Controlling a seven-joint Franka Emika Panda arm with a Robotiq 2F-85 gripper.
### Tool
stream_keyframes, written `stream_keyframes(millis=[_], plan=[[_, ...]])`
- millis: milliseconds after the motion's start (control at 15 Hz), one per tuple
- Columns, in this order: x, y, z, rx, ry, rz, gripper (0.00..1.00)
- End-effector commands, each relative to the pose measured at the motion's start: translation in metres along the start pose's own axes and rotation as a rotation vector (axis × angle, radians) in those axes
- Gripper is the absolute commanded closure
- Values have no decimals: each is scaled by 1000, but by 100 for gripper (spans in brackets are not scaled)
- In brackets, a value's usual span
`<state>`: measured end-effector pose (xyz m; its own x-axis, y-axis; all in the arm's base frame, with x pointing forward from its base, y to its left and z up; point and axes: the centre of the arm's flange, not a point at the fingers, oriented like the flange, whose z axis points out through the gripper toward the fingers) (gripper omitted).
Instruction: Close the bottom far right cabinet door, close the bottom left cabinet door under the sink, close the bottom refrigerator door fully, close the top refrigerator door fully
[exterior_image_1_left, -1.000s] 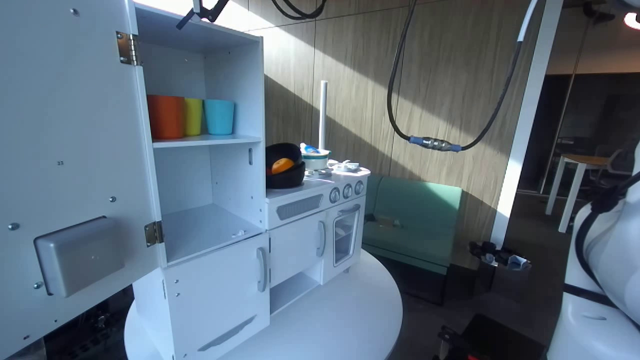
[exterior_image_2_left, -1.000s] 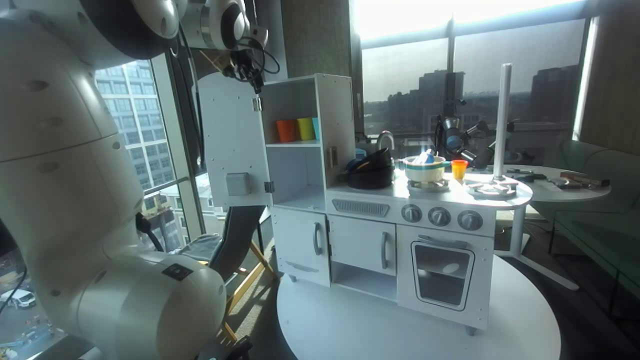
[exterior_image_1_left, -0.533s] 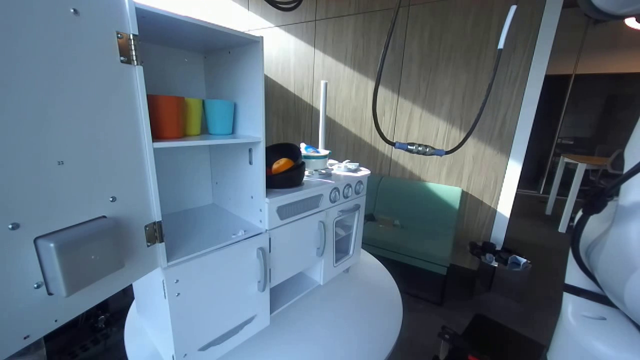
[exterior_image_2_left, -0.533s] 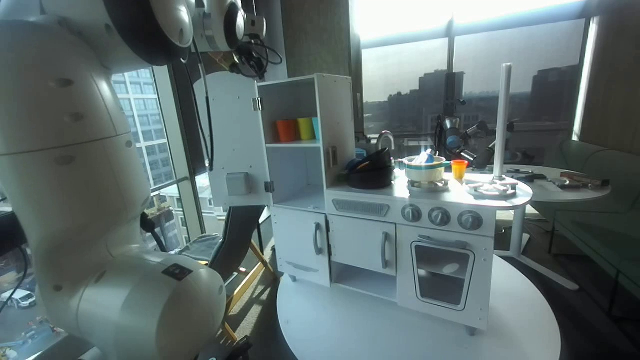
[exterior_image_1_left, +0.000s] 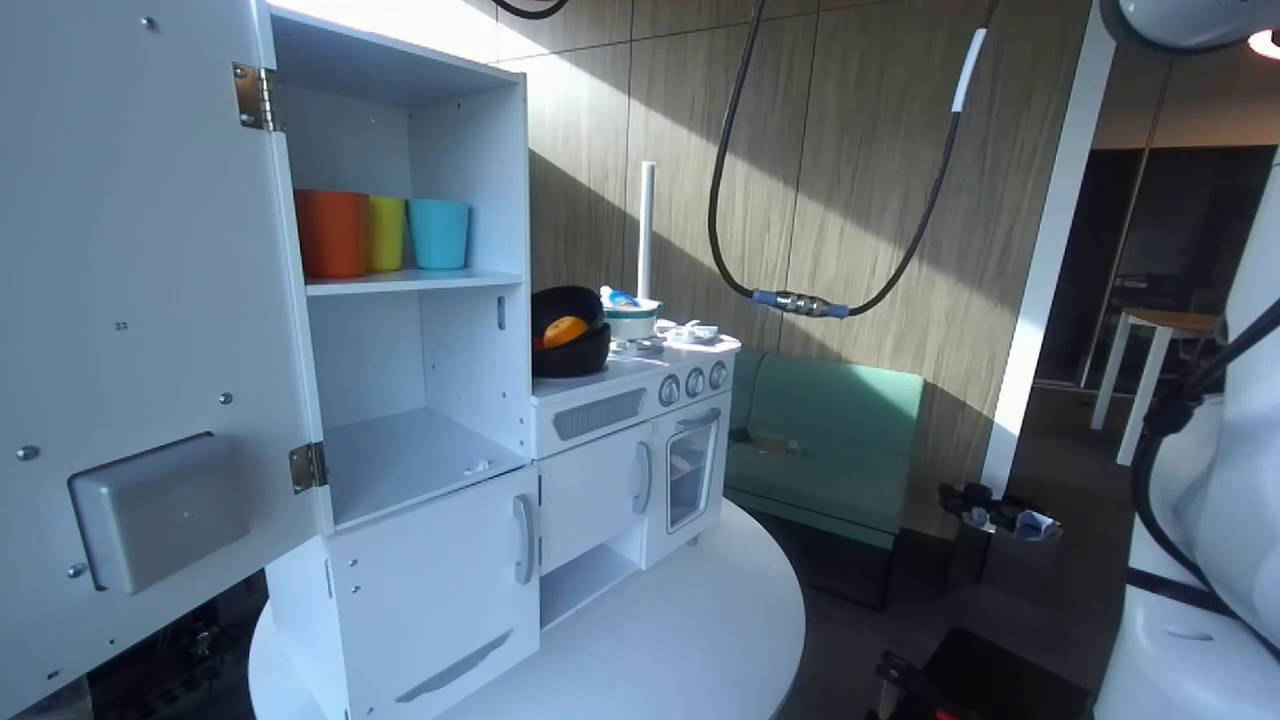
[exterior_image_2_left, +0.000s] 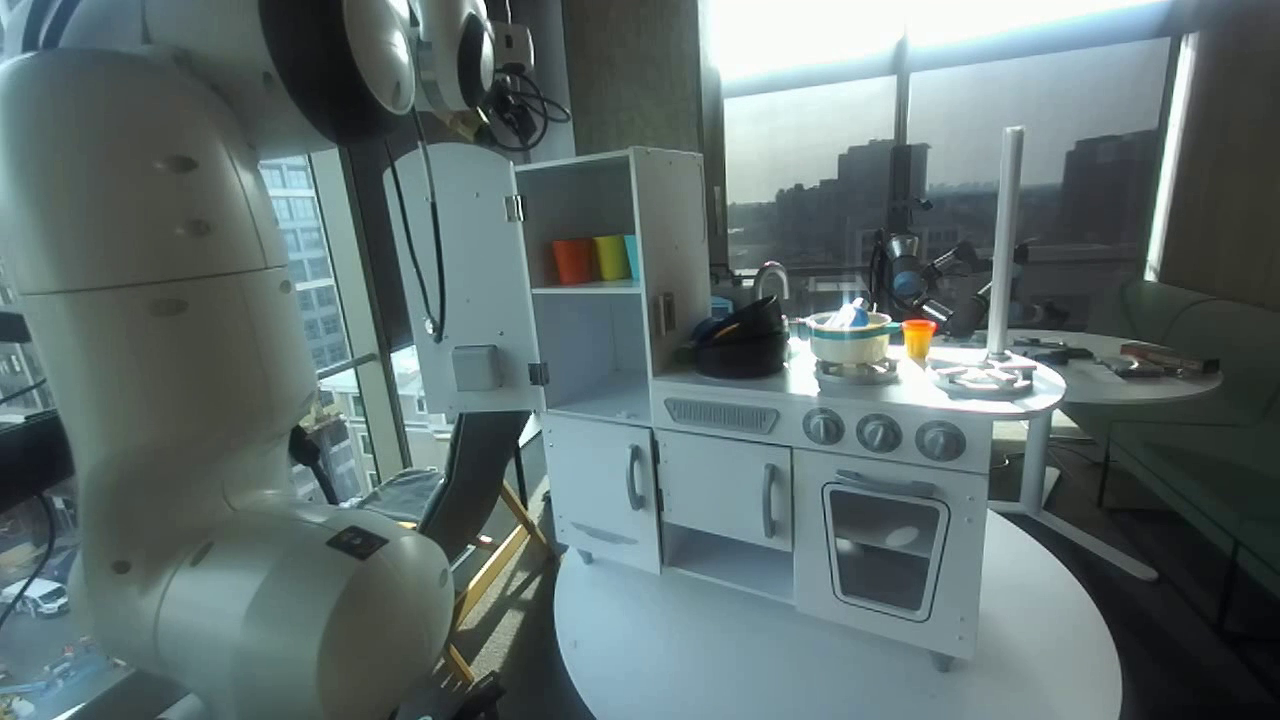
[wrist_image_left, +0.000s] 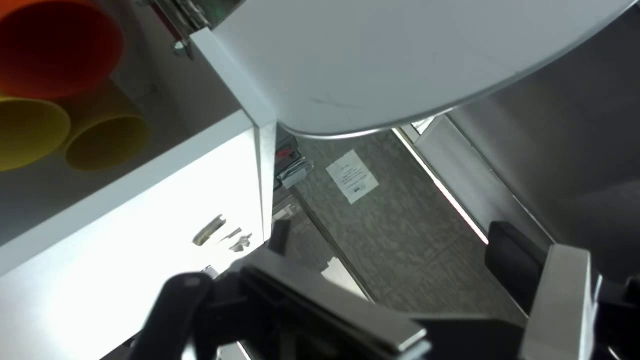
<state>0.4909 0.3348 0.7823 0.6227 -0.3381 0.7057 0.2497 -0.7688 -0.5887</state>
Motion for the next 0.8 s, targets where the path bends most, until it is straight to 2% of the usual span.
stream_keyframes(millis=[0, 200, 400, 733], plan=[[9, -12, 4, 109, -39, -49, 0], [5, -18, 7, 165, -92, -98, 0], [3, -18, 8, 189, -145, -119, 0], [4, -15, 4, 167, -242, -93, 0]])
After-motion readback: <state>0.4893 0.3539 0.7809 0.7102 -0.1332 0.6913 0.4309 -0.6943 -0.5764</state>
